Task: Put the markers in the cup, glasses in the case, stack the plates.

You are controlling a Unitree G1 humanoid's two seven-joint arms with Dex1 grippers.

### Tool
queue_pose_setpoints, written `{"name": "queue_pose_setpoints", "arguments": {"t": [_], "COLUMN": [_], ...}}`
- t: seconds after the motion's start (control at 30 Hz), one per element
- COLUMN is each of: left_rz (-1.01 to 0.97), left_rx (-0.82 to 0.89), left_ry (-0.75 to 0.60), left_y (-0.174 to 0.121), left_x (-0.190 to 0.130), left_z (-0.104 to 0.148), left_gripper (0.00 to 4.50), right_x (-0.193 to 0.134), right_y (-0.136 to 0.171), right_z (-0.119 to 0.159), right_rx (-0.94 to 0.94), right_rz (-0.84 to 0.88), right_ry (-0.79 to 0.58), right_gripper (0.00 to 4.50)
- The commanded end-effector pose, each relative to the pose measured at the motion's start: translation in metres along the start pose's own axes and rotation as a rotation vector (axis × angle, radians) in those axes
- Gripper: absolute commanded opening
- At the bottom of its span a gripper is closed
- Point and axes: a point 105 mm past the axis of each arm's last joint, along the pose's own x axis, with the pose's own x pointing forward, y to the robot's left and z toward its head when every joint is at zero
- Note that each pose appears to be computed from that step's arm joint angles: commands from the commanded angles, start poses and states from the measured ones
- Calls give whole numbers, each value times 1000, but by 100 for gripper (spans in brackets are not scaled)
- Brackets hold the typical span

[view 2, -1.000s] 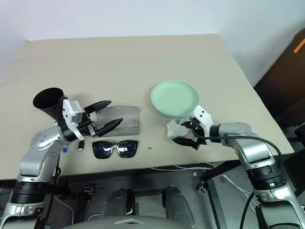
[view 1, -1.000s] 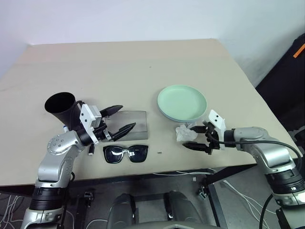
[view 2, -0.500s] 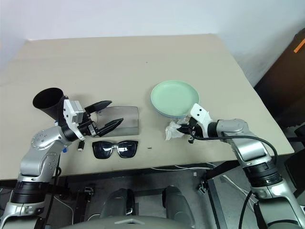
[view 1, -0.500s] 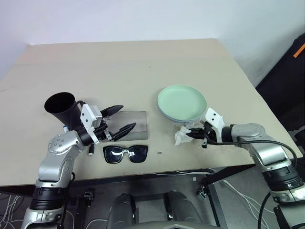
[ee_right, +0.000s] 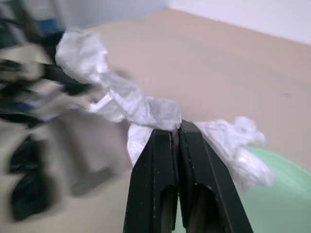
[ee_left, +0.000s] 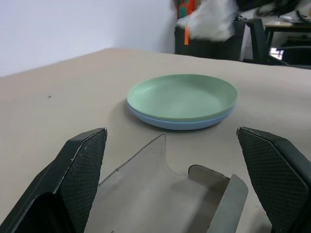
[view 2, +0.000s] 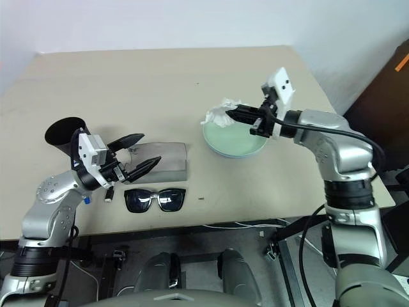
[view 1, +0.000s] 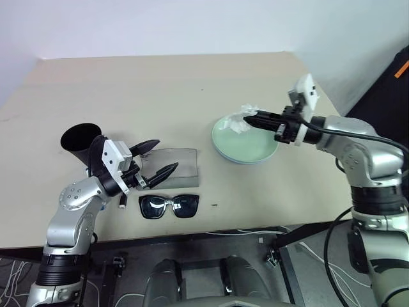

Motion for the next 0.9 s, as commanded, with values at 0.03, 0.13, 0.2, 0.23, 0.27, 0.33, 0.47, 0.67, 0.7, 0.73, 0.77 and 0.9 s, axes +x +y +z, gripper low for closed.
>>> {"name": "queue_pose_setpoints", "arguments": {"t": [0.03, 0.13, 0.2, 0.23, 0.27, 0.33, 0.47, 0.67, 0.7, 0.73, 0.77, 0.9], "left_rz": [10, 22, 28, 31, 33, 39, 46, 81, 88, 97, 113, 151], "left_rx": [46, 42, 38, 37, 36, 35, 40, 46, 44, 40, 42, 43], "left_ry": [-38, -28, -26, -24, -23, -21, -17, -4, 4, 12, 22, 46], "left_y": [-1, -1, 0, 0, 0, 1, 2, 6, 5, 5, 4, -4], "left_x": [-1, -3, -5, -6, -7, -9, -12, -27, -32, -36, -44, -66], "left_z": [14, 10, 8, 7, 6, 5, 6, 14, 15, 16, 18, 26], "left_gripper": [450, 450, 450, 450, 450, 450, 450, 450, 450, 450, 450, 450], "right_x": [17, 27, 29, 28, 27, 24, 17, 7, 8, 9, 11, 19], "right_y": [-12, -18, -21, -22, -22, -21, -14, 31, 35, 37, 39, 46], "right_z": [-14, -23, -27, -28, -26, -21, -8, 15, 13, 11, 6, 2], "right_rx": [-33, -32, -43, -52, -63, -74, -96, -4, 1, 2, 4, -6], "right_rz": [-74, -107, -120, -118, -113, -99, -54, 239, 259, 272, 290, 343], "right_ry": [66, 116, 142, 147, 142, 131, 112, 86, 100, 114, 128, 114], "right_gripper": [3, 52, 104, 134, 173, 252, 392, 446, 446, 446, 446, 446]}}
